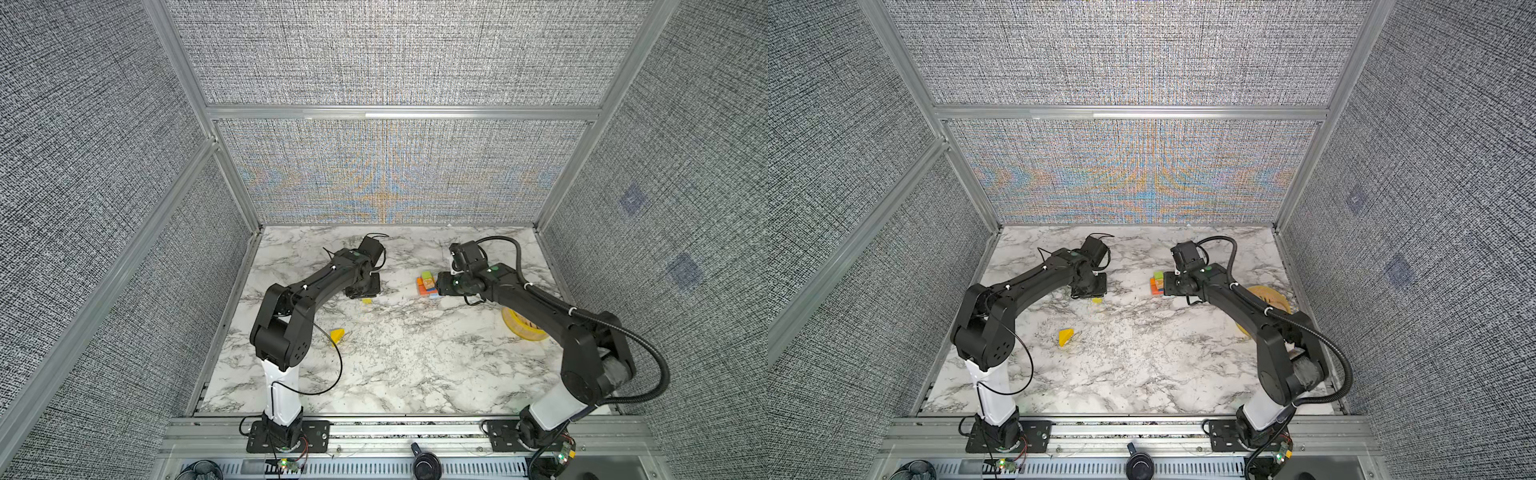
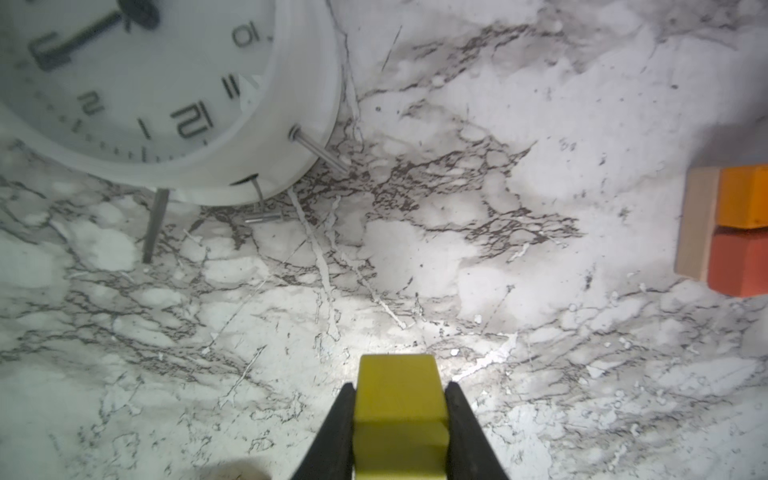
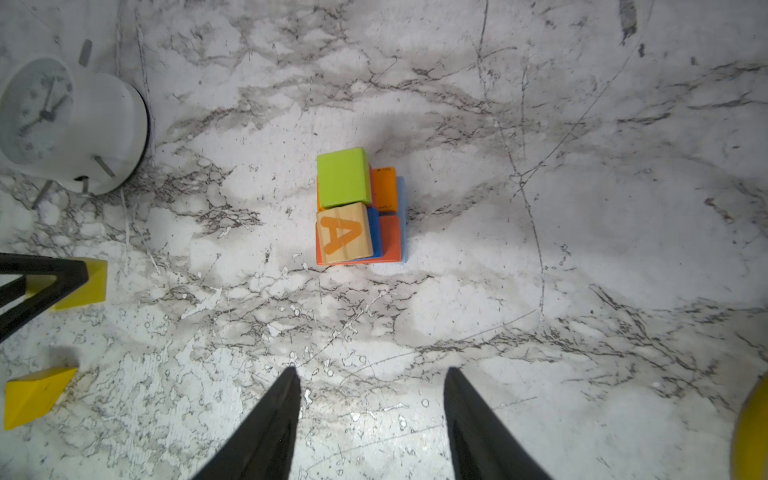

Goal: Build the wood block tower
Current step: 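Carry the yellow cube toward the stack while the right gripper draws back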

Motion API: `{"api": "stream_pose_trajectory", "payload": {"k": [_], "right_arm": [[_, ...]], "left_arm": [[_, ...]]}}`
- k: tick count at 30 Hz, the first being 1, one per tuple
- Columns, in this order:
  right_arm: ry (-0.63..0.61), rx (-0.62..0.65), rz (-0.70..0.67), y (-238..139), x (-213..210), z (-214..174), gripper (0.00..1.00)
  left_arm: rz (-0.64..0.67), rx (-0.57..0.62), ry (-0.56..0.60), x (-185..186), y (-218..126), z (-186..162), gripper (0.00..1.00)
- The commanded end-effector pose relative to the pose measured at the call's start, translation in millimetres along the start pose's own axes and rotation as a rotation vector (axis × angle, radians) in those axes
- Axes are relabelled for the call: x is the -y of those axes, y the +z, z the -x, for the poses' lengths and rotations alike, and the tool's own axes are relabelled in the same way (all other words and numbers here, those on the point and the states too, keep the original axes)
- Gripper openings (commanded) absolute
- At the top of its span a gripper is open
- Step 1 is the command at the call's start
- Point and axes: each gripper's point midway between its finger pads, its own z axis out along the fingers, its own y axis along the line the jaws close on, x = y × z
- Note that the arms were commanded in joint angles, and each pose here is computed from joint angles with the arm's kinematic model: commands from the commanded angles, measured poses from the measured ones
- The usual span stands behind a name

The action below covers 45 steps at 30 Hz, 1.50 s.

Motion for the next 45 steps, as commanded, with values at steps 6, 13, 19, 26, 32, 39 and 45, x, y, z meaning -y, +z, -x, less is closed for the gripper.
{"api": "stream_pose_trajectory", "payload": {"k": [6,13,19,26,32,39,45], "right_arm": [[0.135,0.104,0.05,-17.7,16.5,4.6,0.59],[0.221,0.107,0.054,-17.9,38.2,-16.6,0.67],[0.3,0.116,0.102,-16.7,49.8,-30.0,0.77],[0.315,0.118,0.135,-13.2,49.0,-33.2,0.99],[0.319,0.115,0.151,-8.7,46.9,-35.0,0.99],[0.326,0.128,0.147,-8.8,48.4,-34.5,0.99],[0.334,0.143,0.146,-12.5,49.3,-33.3,0.99]], "left_arm": [[0.022,-0.022,0.079,18.4,-11.5,12.4,0.28],[0.012,-0.014,0.132,44.8,-19.0,31.6,0.28],[-0.01,-0.01,0.182,73.9,-20.4,42.8,0.27],[-0.083,-0.001,0.214,109.2,-15.3,52.4,0.28],[-0.169,0.04,0.246,136.1,-13.2,61.1,0.27],[-0.186,0.061,0.15,149.8,-12.2,69.5,0.25],[-0.244,0.078,0.099,172.8,-10.1,70.5,0.25]]}}
